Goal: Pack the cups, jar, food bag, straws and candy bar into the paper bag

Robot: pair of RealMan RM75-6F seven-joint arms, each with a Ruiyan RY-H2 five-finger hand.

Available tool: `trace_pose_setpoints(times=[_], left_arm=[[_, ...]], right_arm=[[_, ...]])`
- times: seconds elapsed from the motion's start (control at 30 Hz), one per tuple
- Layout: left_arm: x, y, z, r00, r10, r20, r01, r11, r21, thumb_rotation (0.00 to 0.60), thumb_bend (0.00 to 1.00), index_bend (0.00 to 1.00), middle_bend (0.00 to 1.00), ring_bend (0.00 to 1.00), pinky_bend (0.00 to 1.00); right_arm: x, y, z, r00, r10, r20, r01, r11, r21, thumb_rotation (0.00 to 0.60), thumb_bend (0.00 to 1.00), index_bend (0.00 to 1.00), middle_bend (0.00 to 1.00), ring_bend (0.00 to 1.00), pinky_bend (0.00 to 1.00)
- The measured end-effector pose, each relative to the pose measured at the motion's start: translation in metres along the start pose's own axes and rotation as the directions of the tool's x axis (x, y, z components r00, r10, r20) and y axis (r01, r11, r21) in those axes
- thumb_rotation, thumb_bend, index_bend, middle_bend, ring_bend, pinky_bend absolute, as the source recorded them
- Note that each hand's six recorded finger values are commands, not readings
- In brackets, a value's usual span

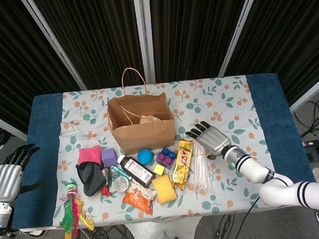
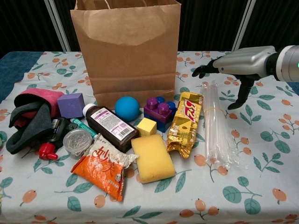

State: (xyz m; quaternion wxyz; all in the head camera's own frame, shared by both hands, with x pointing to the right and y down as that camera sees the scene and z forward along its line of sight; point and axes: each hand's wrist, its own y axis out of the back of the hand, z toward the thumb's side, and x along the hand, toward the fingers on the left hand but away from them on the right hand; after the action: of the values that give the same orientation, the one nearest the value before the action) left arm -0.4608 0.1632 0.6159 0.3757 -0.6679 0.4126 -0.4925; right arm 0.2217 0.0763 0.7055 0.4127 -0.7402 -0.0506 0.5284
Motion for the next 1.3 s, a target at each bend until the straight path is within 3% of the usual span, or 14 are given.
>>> trace_pose_setpoints(times=[0.37, 0.47, 0.6, 0.77, 0.97, 1.1, 1.3], left_arm=[[0.004, -0.002, -0.003, 1.000, -0.003, -0.001, 0.003, 1.000, -0.004, 0.600, 0.13, 0.23, 0.24, 0.15, 0.25], [0.004, -0.003, -0.001, 1.000, -0.002, 0.003, 0.002, 1.000, -0.006, 0.600, 0.13, 0.23, 0.24, 0.15, 0.25], [0.001, -0.002, -0.001, 1.000, 0.001, 0.003, -0.001, 1.000, -0.008, 0.600, 0.13, 0.23, 0.24, 0.15, 0.25], [-0.001, -0.002, 0.000, 1.000, 0.002, 0.004, -0.002, 1.000, -0.012, 0.600, 0.13, 0.23, 0.24, 0.15, 0.25], [-0.001, -0.001, 0.005, 1.000, 0.007, 0.019, -0.006, 1.000, -0.012, 0.600, 0.13, 0.23, 0.24, 0.16, 0.25], [-0.002, 0.000, 0.007, 1.000, 0.013, 0.023, -0.013, 1.000, -0.005, 0.600, 0.13, 0.23, 0.24, 0.15, 0.25], [-0.007, 0.002, 0.004, 1.000, 0.015, 0.007, -0.015, 1.000, 0.004, 0.600, 0.13, 0.23, 0.24, 0.15, 0.25]], right_arm=[[-0.004, -0.024, 0.001, 0.990, 0.138, -0.013, -0.139, 0.990, -0.022, 0.600, 0.08, 0.00, 0.17, 0.00, 0.01], [0.006, -0.021, -0.005, 0.989, 0.145, 0.001, -0.145, 0.989, -0.008, 0.600, 0.05, 0.00, 0.24, 0.08, 0.08], [0.025, -0.009, -0.017, 0.992, 0.118, 0.037, -0.119, 0.993, 0.017, 0.600, 0.01, 0.00, 0.33, 0.31, 0.22], [0.064, 0.005, -0.030, 0.989, 0.106, 0.099, -0.109, 0.994, 0.028, 0.600, 0.00, 0.00, 0.35, 0.40, 0.32], [0.092, 0.019, -0.042, 0.984, 0.052, 0.172, -0.065, 0.996, 0.067, 0.600, 0.00, 0.03, 0.30, 0.21, 0.32], [0.083, 0.020, -0.031, 0.993, 0.003, 0.119, -0.016, 0.993, 0.114, 0.600, 0.00, 0.09, 0.26, 0.12, 0.29], [0.061, 0.013, -0.023, 0.999, -0.051, 0.018, 0.045, 0.967, 0.251, 0.600, 0.00, 0.12, 0.25, 0.11, 0.27]])
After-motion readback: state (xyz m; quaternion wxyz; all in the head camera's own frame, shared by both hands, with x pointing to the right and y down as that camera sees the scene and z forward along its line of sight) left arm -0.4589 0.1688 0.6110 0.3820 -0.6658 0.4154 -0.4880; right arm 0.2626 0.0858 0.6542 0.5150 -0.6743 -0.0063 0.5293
